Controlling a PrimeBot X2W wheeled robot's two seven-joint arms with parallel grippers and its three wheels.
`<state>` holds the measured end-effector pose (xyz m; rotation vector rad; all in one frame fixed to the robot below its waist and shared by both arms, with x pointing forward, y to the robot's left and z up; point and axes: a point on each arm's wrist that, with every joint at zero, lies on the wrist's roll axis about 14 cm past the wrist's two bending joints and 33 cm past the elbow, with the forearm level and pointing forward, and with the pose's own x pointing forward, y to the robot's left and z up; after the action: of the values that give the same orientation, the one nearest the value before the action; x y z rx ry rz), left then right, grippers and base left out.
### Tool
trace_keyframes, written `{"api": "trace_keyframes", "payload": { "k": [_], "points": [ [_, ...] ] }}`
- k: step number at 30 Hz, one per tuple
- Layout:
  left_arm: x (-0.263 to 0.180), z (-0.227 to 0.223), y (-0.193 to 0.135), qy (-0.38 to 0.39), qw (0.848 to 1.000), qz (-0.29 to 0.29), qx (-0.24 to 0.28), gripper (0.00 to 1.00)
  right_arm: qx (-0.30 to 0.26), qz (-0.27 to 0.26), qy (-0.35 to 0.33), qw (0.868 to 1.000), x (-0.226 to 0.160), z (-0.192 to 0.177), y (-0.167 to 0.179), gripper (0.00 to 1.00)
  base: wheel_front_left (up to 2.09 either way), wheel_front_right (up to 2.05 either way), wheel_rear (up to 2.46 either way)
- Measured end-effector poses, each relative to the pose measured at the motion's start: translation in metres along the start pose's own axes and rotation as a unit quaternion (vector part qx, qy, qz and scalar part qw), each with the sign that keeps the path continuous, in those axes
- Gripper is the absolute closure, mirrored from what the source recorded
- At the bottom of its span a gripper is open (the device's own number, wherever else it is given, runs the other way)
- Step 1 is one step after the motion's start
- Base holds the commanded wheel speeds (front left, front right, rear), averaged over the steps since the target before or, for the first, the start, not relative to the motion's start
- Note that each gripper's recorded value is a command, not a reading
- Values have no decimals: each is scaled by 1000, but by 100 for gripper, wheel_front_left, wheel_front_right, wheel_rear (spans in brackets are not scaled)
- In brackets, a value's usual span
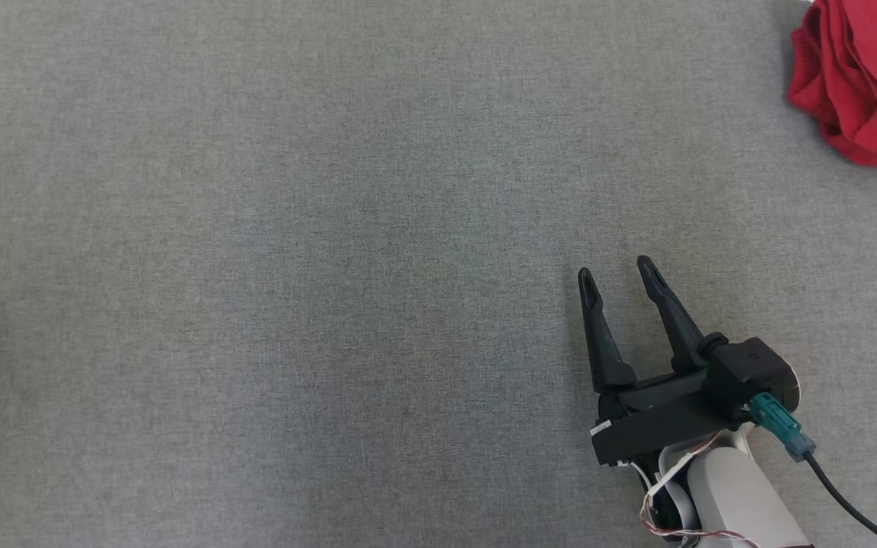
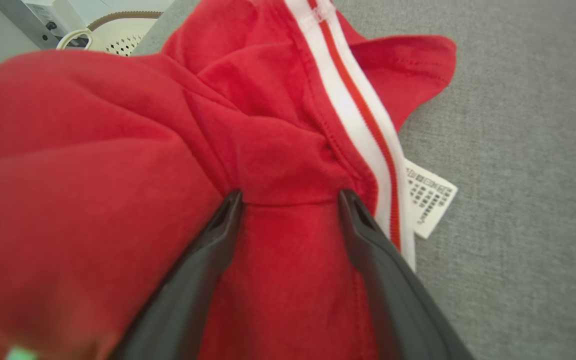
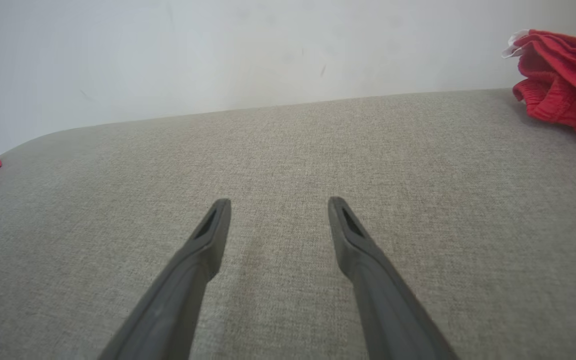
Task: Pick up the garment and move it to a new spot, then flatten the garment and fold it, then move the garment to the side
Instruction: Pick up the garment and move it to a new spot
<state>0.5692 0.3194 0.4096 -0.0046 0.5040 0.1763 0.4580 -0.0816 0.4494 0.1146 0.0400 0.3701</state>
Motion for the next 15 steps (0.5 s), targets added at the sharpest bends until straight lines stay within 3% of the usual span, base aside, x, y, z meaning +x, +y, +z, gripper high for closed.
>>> {"api": "trace_keyframes", "payload": {
  "k": [1,2,3,9,15],
  "points": [
    [1,-1,0,4,1000,0,-1,0,-1,-1,1,1000,0,0,-1,0,0,0,0],
    [1,-1,-1,7,1000,1,-1,26,-2,-2,0,1000,-1,0,-2,0,0,0,0],
    [2,-1,0,8,1000,1,-1,100,-2,-2,0,1000,-1,0,-2,0,0,0,0],
    [-1,3,4,-3,1000,6,4,100,-4,-2,1,1000,-1,1,-2,0,0,0,0],
    [-10,37,6,-69,997,3,22,100,-5,3,-4,1000,-2,6,3,0,0,0,0]
  ]
}}
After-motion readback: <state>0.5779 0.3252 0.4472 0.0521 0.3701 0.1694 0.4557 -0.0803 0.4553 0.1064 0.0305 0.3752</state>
